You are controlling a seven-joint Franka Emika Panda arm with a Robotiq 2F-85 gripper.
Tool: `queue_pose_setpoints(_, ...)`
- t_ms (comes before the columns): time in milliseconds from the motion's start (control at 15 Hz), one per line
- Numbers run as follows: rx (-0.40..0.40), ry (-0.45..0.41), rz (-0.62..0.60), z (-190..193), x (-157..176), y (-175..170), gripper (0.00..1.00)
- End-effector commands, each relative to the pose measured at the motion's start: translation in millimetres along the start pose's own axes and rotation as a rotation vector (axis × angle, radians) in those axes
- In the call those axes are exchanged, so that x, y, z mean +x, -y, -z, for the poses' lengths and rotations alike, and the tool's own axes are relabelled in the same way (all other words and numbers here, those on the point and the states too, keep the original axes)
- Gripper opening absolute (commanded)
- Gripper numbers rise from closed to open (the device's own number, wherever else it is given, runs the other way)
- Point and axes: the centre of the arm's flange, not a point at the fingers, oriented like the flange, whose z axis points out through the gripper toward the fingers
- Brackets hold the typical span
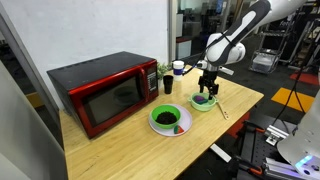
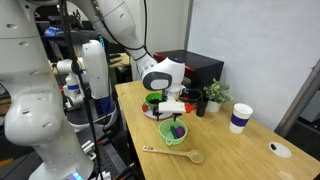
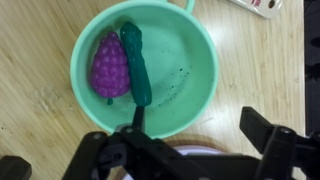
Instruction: Close the microwave door, move the white plate to the right, remove the zucchini and purple grapes from the green pot and place them on the white plate
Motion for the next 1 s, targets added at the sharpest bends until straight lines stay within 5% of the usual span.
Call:
queue_pose_setpoints(0,-0.022,-0.014,0.019,-7.6,-7.5,-8.5,0.88)
queue_pose_setpoints(933,-0.078,-0.022,0.064,-39.9,7.3,-24.0,0.87)
